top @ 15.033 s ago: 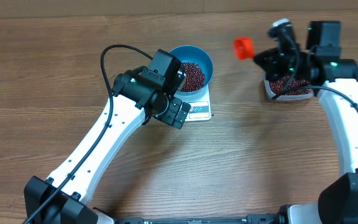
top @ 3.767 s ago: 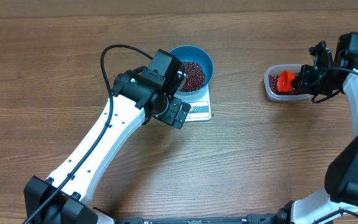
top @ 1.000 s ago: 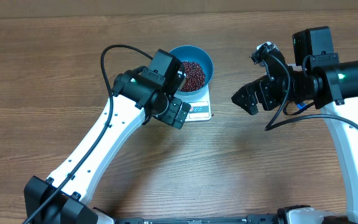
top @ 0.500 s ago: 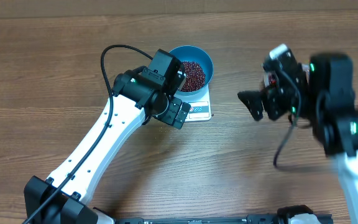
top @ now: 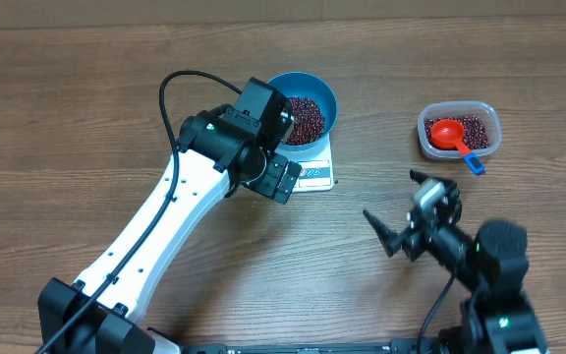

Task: Scoop item into bowl and weigh 150g on scale

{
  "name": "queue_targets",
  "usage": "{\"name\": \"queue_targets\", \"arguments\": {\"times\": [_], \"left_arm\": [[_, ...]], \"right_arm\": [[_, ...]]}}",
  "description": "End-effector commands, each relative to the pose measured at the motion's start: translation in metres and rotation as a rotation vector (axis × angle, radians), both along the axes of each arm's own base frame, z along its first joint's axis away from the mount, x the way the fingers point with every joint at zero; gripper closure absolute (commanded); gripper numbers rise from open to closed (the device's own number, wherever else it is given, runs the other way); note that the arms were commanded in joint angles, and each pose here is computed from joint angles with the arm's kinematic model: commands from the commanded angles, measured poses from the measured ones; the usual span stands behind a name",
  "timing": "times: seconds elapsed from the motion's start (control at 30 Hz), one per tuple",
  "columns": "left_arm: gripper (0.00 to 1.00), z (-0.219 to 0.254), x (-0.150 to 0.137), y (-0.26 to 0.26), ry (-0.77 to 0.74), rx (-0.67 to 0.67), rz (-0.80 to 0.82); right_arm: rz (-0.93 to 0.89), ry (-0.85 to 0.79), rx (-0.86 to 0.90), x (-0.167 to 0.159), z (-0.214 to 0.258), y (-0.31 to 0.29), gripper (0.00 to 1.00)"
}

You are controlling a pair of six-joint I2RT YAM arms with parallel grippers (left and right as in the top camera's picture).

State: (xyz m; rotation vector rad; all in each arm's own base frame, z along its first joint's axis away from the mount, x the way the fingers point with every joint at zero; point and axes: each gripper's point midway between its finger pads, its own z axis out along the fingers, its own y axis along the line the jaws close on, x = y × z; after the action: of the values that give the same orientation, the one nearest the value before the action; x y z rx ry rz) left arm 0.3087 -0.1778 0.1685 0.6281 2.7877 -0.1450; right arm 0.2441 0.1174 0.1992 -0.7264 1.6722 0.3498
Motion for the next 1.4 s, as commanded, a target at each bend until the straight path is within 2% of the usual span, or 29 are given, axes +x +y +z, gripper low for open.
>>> {"name": "queue_targets", "arguments": {"times": [0.0,0.2,0.4,1.37], "left_arm": [[0.00,0.006,0.000,0.000,-0.019,-0.002,-0.015],[0.00,0.006,0.000,0.000,-0.019,-0.002,-0.015],[0.00,0.006,0.000,0.000,-0.019,-0.002,-0.015],[0.00,0.006,0.000,0.000,-0.019,-0.002,-0.015]], "right_arm": [[0.032,-0.073,0.017,-0.013,-0.013,0.003,0.00],[0.028,-0.220,0.032,-0.025,-0.035,0.001,0.00],[-0.028,-0.280,0.037,-0.030,-0.021,-0.008,0.00],[-0.036,-0.278,0.037,-0.029,-0.022,-0.009,0.00]]}}
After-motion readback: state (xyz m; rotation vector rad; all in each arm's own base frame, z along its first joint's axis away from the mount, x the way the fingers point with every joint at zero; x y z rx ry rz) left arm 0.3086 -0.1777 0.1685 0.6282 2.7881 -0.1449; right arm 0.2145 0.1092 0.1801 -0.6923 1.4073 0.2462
